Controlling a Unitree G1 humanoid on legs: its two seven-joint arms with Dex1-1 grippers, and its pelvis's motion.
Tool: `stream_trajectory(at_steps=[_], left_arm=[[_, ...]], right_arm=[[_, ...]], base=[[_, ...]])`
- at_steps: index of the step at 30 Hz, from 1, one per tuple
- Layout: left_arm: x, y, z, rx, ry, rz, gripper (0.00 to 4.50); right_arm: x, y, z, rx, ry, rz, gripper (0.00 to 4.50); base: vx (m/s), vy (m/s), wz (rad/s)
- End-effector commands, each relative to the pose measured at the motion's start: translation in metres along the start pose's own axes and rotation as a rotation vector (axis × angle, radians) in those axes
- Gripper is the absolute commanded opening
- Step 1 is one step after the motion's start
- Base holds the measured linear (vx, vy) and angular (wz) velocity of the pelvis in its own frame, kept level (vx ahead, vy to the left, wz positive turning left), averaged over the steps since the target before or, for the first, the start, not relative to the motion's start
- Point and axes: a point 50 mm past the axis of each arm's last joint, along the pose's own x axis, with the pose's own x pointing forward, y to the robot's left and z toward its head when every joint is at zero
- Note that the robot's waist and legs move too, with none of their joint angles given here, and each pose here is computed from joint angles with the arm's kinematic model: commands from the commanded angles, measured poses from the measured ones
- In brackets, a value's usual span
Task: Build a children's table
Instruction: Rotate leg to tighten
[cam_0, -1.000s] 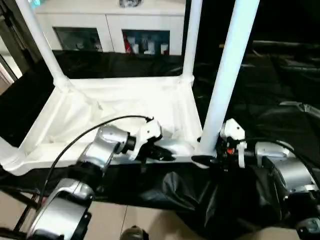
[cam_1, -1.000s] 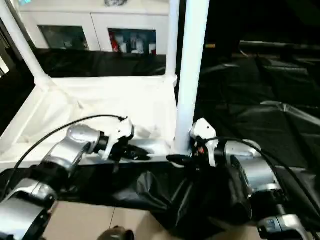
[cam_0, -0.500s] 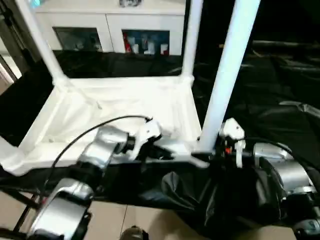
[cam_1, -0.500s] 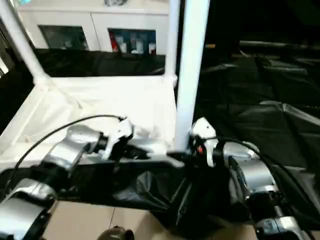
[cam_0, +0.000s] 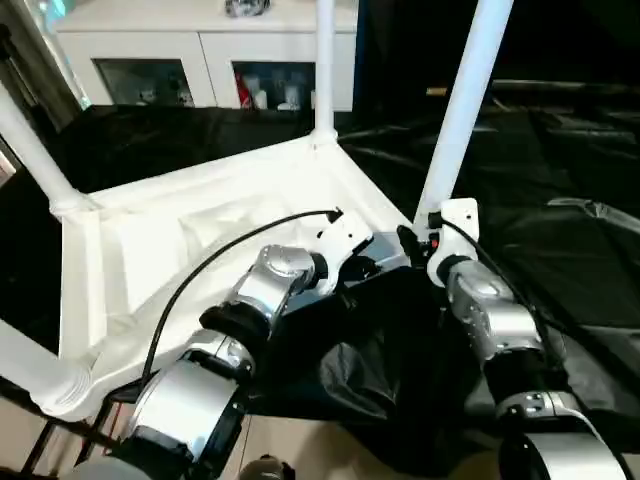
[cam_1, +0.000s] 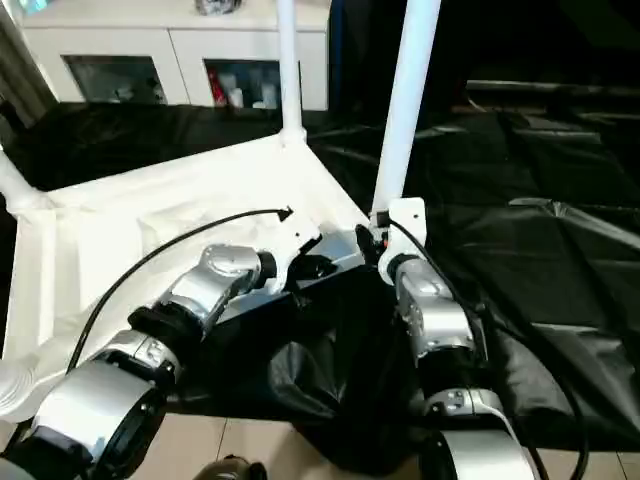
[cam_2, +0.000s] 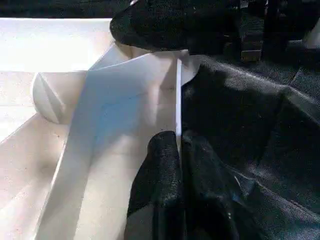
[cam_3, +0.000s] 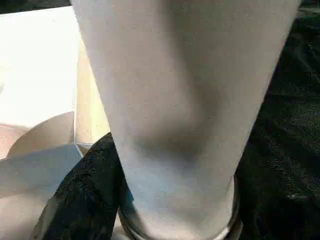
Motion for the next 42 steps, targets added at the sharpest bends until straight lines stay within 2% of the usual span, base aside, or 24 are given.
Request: stream_trajectory(at_steps=[1, 2, 5, 6, 8, 9, 12, 16, 21, 24, 25, 27, 32, 37, 40, 42], left_arm=[[0.010, -0.011, 0.035, 0.057, -0.154, -0.053, 0.00], [0.009, -0.012, 0.035, 0.064, -0.172, -0.084, 0.00], [0.005, -0.011, 0.031, 0.070, -0.177, -0.113, 0.00], [0.004, -0.011, 0.030, 0.072, -0.175, -0.123, 0.00], [-0.003, -0.009, 0.025, 0.087, -0.174, -0.171, 0.00], [-0.003, -0.009, 0.025, 0.087, -0.174, -0.171, 0.00], [-0.013, -0.007, 0.019, 0.099, -0.172, -0.246, 0.00], [-0.024, -0.006, 0.010, 0.110, -0.157, -0.324, 0.00], [-0.037, -0.006, 0.003, 0.118, -0.139, -0.407, 0.00], [-0.047, -0.006, -0.004, 0.121, -0.115, -0.452, 0.00], [-0.049, -0.006, -0.005, 0.122, -0.111, -0.461, 0.00], [-0.054, -0.007, -0.010, 0.120, -0.097, -0.475, 0.00], [-0.060, -0.009, -0.015, 0.113, -0.088, -0.496, 0.00], [-0.062, -0.009, -0.016, 0.115, -0.083, -0.491, 0.00], [-0.058, -0.006, -0.014, 0.101, -0.088, -0.436, 0.00], [-0.050, -0.004, -0.011, 0.081, -0.090, -0.372, 0.00]], right_arm=[[0.000, 0.024, -0.025, 0.056, 0.099, 0.106, 3.24], [0.001, 0.024, -0.020, 0.019, 0.061, 0.129, 3.51], [-0.001, 0.022, -0.015, -0.030, 0.032, 0.192, 3.72], [-0.002, 0.021, -0.014, -0.032, 0.027, 0.216, 3.72], [-0.010, 0.019, -0.011, -0.109, 0.014, 0.363, 3.72], [-0.010, 0.019, -0.011, -0.109, 0.014, 0.363, 3.72], [-0.024, 0.015, -0.007, -0.250, -0.004, 0.563, 3.72], [-0.041, 0.006, -0.005, -0.322, 0.017, 0.745, 3.72], [-0.052, -0.007, 0.000, -0.370, 0.056, 0.859, 3.72], [-0.057, -0.013, 0.003, -0.377, 0.086, 0.914, 3.72], [-0.057, -0.014, 0.004, -0.375, 0.090, 0.923, 3.47], [-0.057, -0.015, 0.005, -0.367, 0.098, 0.939, 3.40], [-0.058, -0.011, 0.005, -0.344, 0.105, 0.976, 2.98], [-0.059, -0.007, 0.003, -0.333, 0.114, 1.000, 2.75], [-0.055, -0.005, -0.003, -0.305, 0.105, 0.933, 2.68], [-0.043, -0.007, -0.009, -0.265, 0.103, 0.766, 2.67]], base=[[0.000, 0.000, 0.00], [0.000, 0.000, 0.00], [0.000, 0.000, 0.00], [0.000, 0.000, 0.00], [0.000, 0.000, 0.00], [0.000, 0.000, 0.00], [0.000, 0.000, 0.00], [0.000, 0.000, 0.00], [0.000, 0.000, 0.00], [0.000, 0.000, 0.00], [0.000, 0.000, 0.00], [0.000, 0.000, 0.00], [0.000, 0.000, 0.00], [0.000, 0.000, 0.00], [0.000, 0.000, 0.00], [0.000, 0.000, 0.00]])
